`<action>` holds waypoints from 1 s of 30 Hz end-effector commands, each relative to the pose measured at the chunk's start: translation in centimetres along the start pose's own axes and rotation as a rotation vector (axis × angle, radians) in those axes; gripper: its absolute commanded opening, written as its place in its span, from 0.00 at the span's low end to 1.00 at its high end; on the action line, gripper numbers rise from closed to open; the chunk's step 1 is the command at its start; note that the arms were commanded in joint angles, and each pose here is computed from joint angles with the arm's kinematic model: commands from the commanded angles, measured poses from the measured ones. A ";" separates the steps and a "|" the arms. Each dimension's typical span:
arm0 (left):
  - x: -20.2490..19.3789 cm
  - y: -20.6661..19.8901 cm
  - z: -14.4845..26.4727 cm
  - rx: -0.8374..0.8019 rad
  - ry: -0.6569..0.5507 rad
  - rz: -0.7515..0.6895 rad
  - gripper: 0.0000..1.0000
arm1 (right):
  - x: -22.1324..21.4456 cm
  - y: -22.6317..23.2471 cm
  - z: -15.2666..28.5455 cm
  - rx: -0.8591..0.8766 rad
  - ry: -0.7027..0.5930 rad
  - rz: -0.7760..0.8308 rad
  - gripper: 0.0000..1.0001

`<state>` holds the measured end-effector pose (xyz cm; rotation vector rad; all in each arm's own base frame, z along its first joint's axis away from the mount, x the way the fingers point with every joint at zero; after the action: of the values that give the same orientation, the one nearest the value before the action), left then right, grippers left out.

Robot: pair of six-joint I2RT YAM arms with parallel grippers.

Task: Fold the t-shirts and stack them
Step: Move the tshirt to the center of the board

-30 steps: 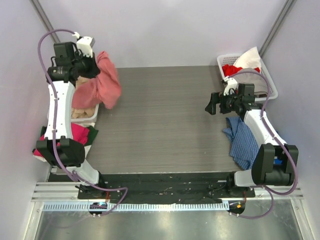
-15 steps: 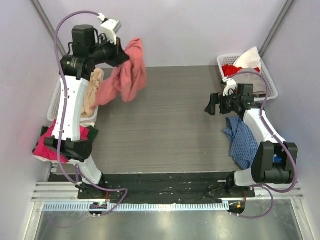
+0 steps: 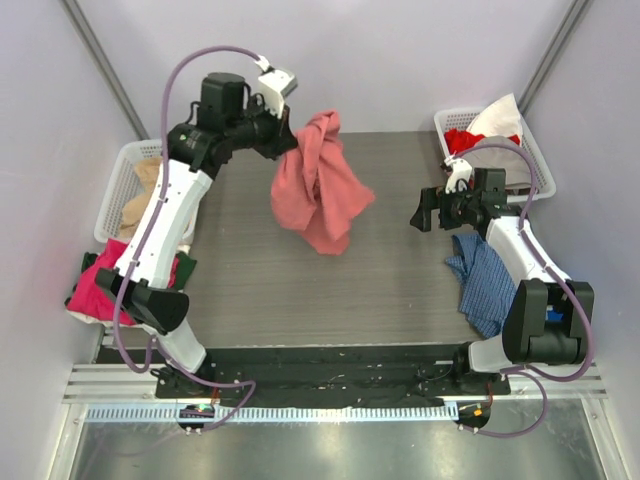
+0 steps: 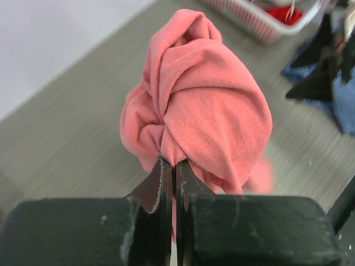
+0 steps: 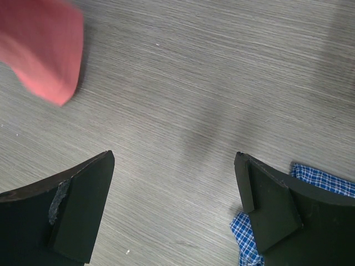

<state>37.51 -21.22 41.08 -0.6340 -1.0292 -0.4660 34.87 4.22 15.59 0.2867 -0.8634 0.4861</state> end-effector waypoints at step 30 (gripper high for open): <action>-6.9 -7.0 -18.1 0.129 0.077 -0.230 0.00 | 1.4 -1.4 0.8 -0.058 -0.051 0.019 1.00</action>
<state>38.84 -37.73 26.20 -0.4058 -0.8504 -0.6813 35.03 3.34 15.52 0.2601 -0.8636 0.4620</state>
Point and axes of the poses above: each gripper's point midway between its finger pads, its own z axis back along the fingers, its own y axis along the line the jaws close on, x = y × z, the point moved 3 cm from there along z, back along the fingers, and after that the axes turned 14 degrees about z, right-handed, at the moved point
